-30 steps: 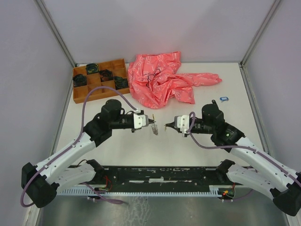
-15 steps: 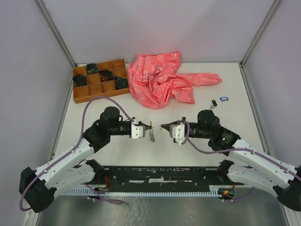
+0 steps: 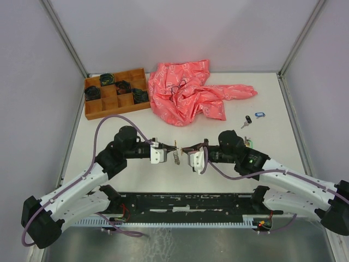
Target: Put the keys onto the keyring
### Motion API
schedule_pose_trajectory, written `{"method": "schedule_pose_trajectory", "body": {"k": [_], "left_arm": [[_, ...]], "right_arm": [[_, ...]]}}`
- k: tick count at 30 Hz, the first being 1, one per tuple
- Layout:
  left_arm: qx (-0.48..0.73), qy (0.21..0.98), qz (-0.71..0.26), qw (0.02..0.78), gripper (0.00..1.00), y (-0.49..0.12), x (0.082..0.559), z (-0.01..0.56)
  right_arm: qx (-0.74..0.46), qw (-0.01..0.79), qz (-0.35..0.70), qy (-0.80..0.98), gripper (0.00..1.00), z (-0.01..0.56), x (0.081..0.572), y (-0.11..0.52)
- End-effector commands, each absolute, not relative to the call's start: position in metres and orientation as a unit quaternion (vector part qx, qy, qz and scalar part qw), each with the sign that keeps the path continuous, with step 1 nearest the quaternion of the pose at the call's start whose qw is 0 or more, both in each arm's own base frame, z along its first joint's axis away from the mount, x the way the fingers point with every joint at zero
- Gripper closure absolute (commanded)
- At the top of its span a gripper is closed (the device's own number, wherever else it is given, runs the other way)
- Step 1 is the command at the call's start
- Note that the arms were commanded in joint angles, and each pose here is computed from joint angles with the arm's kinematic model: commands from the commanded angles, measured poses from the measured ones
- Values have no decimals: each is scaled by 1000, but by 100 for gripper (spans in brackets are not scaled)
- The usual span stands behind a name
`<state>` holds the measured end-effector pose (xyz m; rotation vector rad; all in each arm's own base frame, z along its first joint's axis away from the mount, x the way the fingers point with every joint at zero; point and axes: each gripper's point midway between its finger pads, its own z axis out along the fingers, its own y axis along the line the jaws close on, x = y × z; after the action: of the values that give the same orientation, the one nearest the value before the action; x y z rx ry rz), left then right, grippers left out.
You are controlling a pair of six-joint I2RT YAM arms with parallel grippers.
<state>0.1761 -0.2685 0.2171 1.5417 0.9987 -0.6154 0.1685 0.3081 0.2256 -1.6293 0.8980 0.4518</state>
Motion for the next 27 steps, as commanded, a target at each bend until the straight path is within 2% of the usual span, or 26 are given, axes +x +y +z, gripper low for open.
{"method": "schedule_pose_trajectory", "body": {"k": [1,13,19,22,27], "left_arm": [[658,370,-249,607,97,-273,174,242],[660,369,-253,604,97,-273,173,240],[660,377,-242,603,97,-271,176,238],[660,388,-227,602,97,-267,180,236],[653,404,-197,609,97,-259,188,237]], "right_arm": [[-692,594,173,371,99,243,174,314],[-689,595,163,379,99,246,177,318],[-670,566,166,450,99,238,183,309],[-643,522,173,533,99,232,186,299],[-582,394,149,696,99,199,185,269]]}}
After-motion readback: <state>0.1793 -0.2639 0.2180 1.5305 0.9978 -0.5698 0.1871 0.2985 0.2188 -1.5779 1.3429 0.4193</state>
